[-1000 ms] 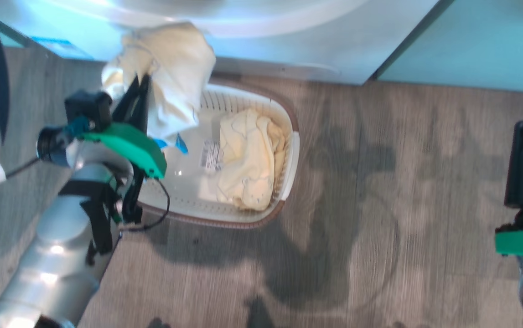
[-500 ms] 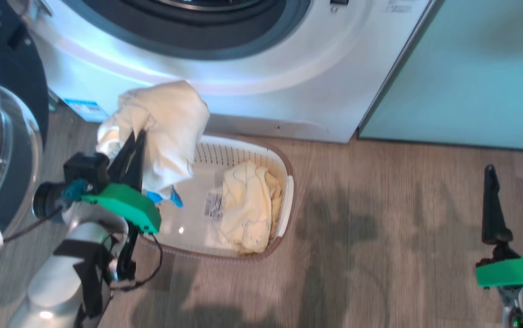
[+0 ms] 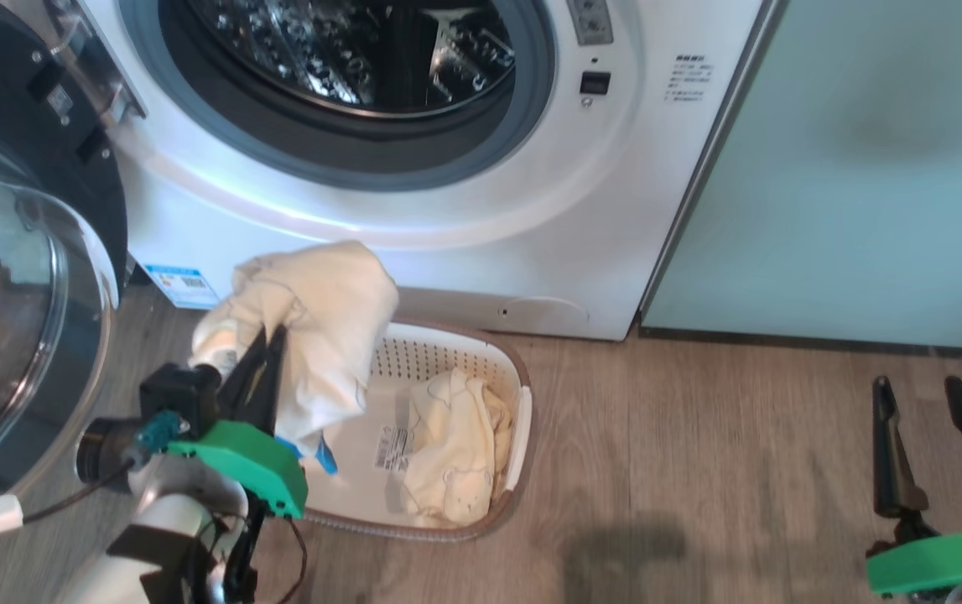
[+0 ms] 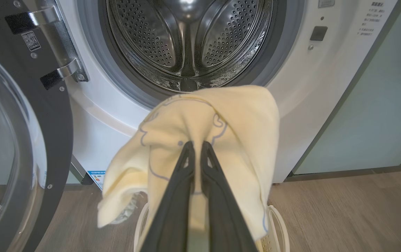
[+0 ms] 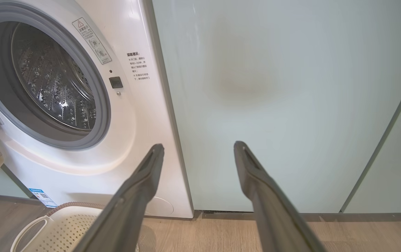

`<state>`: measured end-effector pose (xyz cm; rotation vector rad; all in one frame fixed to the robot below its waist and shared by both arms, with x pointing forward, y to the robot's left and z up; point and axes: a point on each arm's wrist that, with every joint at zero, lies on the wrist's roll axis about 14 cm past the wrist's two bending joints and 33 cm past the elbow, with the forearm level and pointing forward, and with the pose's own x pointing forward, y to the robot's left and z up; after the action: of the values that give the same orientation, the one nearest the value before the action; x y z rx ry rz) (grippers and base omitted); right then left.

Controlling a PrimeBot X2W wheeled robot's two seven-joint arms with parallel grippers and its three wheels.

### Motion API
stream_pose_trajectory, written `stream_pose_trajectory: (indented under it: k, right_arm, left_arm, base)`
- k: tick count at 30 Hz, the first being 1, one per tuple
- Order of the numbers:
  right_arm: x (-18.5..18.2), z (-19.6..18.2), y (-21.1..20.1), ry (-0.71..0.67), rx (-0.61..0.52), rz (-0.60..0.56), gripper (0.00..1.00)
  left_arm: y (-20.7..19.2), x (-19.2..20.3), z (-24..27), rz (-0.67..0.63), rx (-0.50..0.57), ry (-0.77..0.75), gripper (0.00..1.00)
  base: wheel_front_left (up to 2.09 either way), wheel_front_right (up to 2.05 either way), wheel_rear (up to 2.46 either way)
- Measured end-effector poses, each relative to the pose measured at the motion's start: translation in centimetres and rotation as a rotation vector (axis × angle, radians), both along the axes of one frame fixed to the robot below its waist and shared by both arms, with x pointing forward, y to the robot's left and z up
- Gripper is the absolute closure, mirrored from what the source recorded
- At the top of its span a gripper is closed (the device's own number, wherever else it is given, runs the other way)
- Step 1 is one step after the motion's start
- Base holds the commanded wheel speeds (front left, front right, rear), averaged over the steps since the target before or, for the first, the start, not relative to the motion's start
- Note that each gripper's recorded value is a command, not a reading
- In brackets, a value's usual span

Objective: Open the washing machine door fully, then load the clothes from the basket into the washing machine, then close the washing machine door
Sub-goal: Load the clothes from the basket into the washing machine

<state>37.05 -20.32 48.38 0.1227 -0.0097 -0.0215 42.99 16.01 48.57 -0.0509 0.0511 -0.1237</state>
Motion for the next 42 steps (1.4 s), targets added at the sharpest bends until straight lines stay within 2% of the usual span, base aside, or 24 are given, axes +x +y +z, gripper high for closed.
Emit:
stream_pose_trajectory:
  k: [9, 28, 35, 42]
  right_arm:
    - [-1.8, 0.9, -0.4, -0.015, 0.007, -0.014, 0.0]
    - [-1.7, 0.8, -0.4, -0.006, 0.009, -0.015, 0.0]
    - [-1.7, 0.2, -0.4, 0.012, 0.015, -0.016, 0.0]
    - [-1.2, -0.8, -0.4, 0.042, 0.026, -0.022, 0.0]
  left_arm:
    - [-0.5, -1.8, 0.9, -0.014, 0.001, -0.003, 1.0]
    - [-0.5, -1.4, 0.7, 0.006, -0.01, 0.012, 1.0]
    - [-0.4, -0.6, -0.2, 0.008, -0.026, 0.038, 1.0]
    - [-0.6, 2.5, -0.2, -0.003, -0.035, 0.034, 1.0]
  base:
    - [0.0, 0.0, 0.0]
    - [0.0, 0.0, 0.0]
    - [0.0, 0.0, 0.0]
    - [0.0, 0.0, 0.0]
